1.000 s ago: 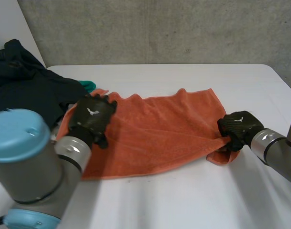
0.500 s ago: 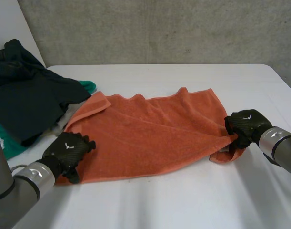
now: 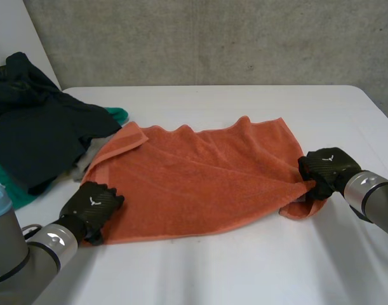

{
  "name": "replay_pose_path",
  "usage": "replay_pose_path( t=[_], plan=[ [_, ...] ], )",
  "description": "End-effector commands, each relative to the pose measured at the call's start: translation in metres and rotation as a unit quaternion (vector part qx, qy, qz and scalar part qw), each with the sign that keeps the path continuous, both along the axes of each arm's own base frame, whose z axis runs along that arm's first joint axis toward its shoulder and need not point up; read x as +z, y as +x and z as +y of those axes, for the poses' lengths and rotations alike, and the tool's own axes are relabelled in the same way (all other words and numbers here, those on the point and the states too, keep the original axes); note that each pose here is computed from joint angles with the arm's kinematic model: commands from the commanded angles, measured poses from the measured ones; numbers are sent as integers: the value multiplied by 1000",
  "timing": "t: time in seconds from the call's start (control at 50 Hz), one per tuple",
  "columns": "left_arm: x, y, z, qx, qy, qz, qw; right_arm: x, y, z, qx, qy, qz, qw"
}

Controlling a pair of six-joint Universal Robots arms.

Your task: Fold the laundry.

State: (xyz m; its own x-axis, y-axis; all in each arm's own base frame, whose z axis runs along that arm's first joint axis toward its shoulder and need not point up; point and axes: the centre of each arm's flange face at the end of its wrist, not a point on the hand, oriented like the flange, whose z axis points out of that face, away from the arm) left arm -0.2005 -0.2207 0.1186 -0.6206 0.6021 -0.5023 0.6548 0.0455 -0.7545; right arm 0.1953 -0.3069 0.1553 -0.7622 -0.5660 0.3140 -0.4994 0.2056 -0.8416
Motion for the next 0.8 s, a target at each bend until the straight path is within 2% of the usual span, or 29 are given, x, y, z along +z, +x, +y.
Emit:
replay_pose_path(
  t=[0.02,0.42,0.5,0.56,0.66,0.74,0.8],
  plan=[
    [-6,1,-2,-1,8,-8,1000,0,0,0,2,1,-1,1000],
    [-1,-1,-44,28,-44,-8,999,4,-2,-1,-1,-5,7,1000],
    [42,2,-43,36,-96,10,995,21,-7,1,-6,-10,17,1000],
    [75,1,-29,38,-112,35,992,62,-21,6,-12,-36,39,999],
    [128,2,-3,45,-120,110,986,106,-51,21,-32,-47,92,994],
    [144,1,6,45,-114,149,981,119,-51,36,-15,-46,121,991],
    [138,1,4,47,-98,153,982,118,-51,37,-13,-42,120,992]
  ],
)
